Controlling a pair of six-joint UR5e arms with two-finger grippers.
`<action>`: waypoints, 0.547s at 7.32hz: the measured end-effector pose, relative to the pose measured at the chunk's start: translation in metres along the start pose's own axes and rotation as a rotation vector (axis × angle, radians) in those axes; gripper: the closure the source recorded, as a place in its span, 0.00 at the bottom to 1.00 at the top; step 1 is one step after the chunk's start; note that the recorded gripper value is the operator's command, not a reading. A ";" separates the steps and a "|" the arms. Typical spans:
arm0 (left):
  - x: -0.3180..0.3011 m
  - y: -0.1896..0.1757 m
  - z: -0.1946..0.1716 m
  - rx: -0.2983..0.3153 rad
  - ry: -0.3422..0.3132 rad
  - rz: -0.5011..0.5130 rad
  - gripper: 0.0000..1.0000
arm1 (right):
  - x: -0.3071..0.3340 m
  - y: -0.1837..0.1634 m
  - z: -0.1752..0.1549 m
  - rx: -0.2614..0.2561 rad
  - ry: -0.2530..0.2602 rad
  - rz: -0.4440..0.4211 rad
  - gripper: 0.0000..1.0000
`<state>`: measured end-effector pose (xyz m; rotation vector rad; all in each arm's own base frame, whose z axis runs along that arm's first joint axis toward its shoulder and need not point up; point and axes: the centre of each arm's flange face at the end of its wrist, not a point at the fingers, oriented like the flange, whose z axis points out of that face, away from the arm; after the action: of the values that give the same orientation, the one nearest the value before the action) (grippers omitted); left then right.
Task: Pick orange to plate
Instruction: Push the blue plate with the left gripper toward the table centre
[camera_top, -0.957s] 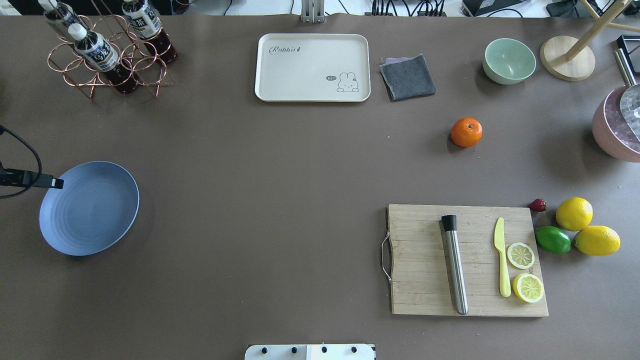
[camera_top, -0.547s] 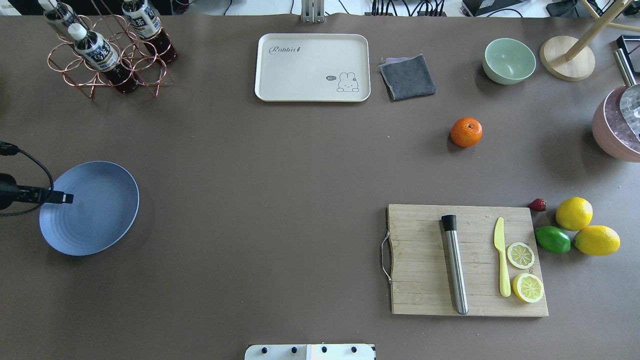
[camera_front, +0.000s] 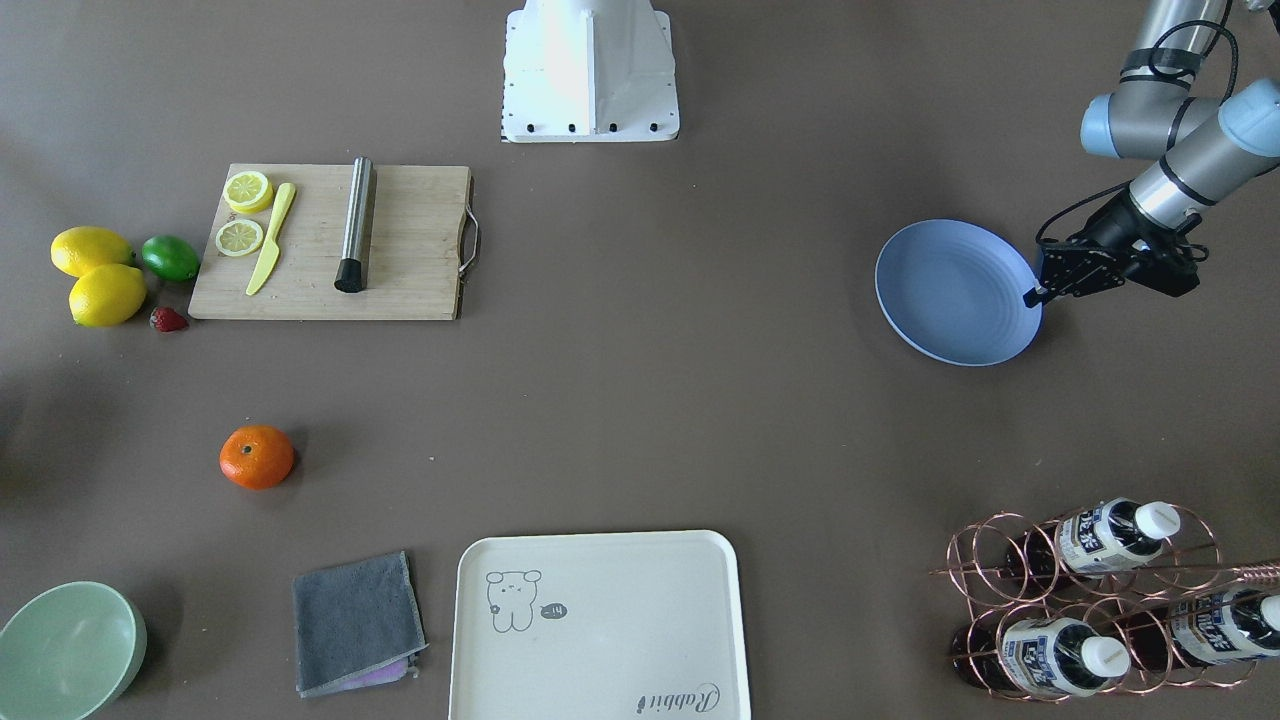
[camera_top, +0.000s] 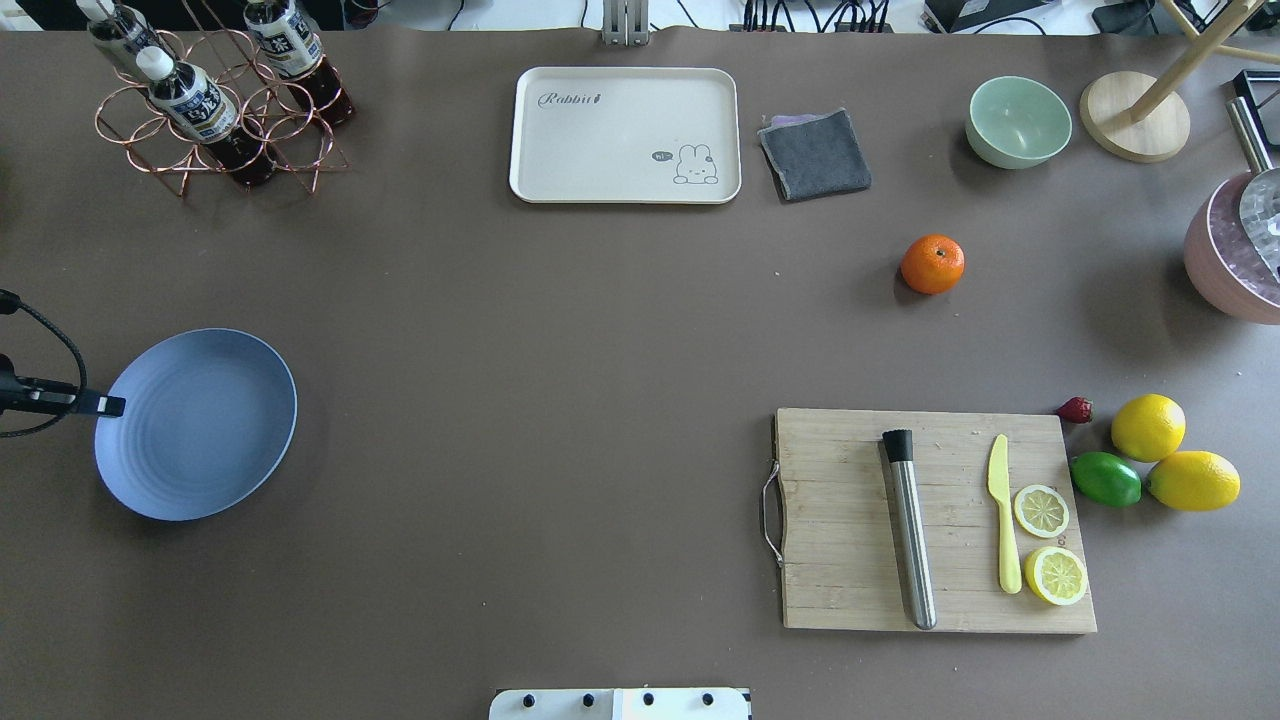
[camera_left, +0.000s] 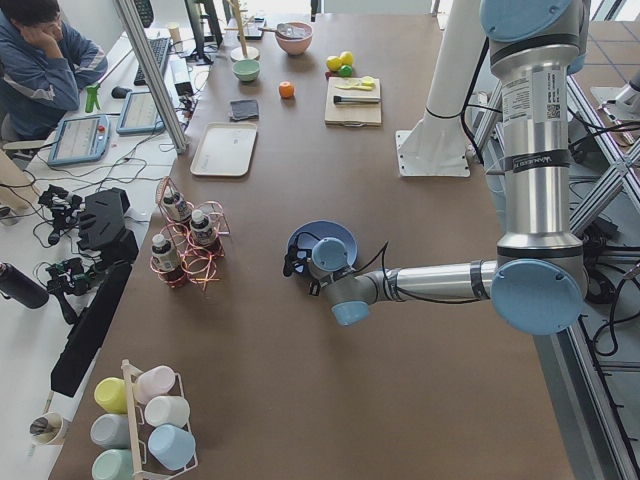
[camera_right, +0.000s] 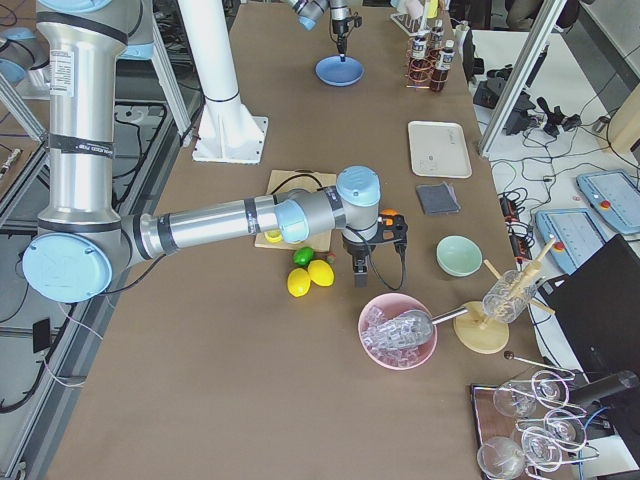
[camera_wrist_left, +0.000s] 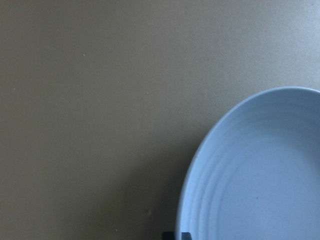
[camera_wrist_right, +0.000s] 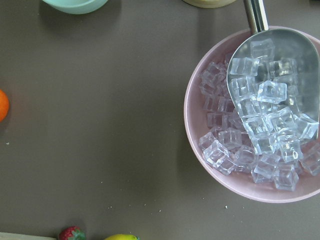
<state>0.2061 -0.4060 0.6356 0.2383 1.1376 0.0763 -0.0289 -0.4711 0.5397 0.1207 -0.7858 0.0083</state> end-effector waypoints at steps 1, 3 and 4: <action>0.004 -0.009 -0.012 -0.009 0.037 -0.007 1.00 | 0.000 0.000 0.000 0.000 0.000 0.000 0.00; 0.043 -0.046 -0.027 0.005 0.118 -0.068 1.00 | 0.000 0.000 0.000 0.000 0.000 0.000 0.00; 0.080 -0.075 -0.025 0.023 0.163 -0.120 1.00 | 0.000 -0.001 0.000 0.000 -0.001 -0.001 0.00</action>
<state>0.2131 -0.4602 0.5376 0.1860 1.3133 -0.0235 -0.0291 -0.4717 0.5393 0.1214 -0.7863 0.0079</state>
